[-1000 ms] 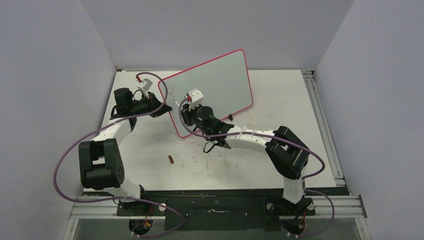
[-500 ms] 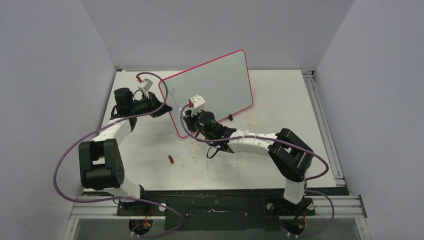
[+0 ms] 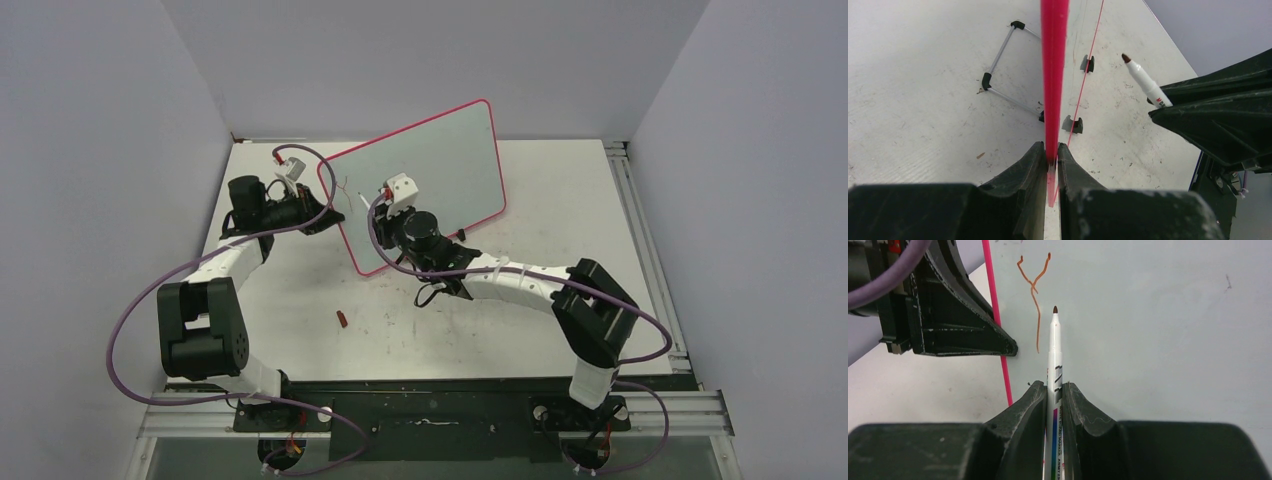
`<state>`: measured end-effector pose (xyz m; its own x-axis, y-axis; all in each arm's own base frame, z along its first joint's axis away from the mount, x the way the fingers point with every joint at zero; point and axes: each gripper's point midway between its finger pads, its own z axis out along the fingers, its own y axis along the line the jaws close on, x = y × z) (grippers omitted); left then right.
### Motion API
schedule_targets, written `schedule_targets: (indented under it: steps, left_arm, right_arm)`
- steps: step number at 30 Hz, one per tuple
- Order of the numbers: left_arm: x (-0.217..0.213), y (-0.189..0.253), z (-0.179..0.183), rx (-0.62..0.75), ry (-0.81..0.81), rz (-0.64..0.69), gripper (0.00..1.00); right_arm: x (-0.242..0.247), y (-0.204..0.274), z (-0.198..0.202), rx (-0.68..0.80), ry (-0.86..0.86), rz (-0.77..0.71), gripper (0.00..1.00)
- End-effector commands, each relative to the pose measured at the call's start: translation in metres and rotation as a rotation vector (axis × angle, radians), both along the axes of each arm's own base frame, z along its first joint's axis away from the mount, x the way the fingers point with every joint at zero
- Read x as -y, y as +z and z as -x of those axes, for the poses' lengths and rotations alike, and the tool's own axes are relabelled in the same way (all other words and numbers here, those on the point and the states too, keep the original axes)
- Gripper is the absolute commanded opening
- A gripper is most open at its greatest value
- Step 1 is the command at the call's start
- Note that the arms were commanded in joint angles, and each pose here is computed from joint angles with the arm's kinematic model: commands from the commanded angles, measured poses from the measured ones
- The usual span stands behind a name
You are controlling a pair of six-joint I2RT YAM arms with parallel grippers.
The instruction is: Write a sentence on the whiteboard
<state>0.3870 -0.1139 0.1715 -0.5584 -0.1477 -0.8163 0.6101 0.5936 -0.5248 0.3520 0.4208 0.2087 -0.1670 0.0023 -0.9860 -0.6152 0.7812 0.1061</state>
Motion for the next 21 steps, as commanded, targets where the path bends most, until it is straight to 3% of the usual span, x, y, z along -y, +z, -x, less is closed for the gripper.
schedule_targets:
  steps: [1,21]
  left_arm:
    - [-0.001,0.017,-0.004,0.047,0.006,-0.016,0.0]
    - [-0.001,0.016,-0.005,0.044,0.006,-0.014,0.0]
  right_arm:
    - [-0.007,0.036,-0.013,0.062,-0.007,-0.072,0.05]
    - [-0.015,0.02,-0.025,0.036,-0.004,-0.05,0.05]
